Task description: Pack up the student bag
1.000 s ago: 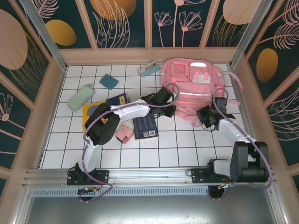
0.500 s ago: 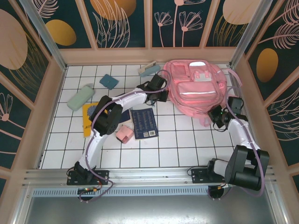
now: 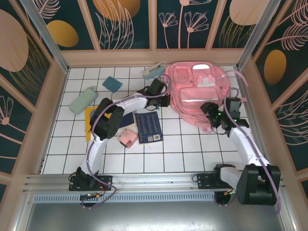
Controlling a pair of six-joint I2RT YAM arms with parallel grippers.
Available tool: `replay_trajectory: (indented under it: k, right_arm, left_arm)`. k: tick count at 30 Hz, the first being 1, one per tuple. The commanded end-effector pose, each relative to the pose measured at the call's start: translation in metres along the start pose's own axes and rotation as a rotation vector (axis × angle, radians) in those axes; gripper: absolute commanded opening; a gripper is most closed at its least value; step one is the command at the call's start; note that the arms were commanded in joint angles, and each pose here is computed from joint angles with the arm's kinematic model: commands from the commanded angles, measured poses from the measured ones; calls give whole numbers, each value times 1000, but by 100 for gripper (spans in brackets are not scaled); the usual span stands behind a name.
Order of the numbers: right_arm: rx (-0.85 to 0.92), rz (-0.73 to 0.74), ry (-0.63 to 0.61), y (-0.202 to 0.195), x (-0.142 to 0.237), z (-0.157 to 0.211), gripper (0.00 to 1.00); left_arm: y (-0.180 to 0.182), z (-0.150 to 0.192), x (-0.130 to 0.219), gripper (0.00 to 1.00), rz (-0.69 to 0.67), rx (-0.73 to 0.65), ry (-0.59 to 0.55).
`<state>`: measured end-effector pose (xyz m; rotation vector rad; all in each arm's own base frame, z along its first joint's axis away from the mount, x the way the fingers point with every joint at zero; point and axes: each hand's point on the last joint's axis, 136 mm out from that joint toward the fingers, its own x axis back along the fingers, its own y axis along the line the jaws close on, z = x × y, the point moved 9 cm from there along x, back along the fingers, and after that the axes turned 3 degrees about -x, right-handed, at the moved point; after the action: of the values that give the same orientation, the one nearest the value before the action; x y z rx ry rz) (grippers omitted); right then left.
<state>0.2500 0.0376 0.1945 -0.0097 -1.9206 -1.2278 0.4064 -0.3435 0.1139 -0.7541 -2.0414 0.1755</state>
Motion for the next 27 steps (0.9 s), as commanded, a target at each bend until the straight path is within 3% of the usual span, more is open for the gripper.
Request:
replay_trajectory:
  k: [1, 10, 24, 27]
  right_arm:
    - [-118, -64, 37, 5, -12, 20, 63]
    - [-224, -104, 125, 4, -45, 44, 61]
    - [-296, 95, 87, -19, -71, 43, 60]
    - [-261, 121, 34, -17, -71, 36, 51]
  left_arm:
    - [-35, -7, 19, 0, 110, -30, -32]
    - [-56, 9, 20, 0, 141, -38, -15]
    - [-52, 17, 21, 0, 124, -29, -2]
    - [-51, 17, 20, 0, 117, -33, -2]
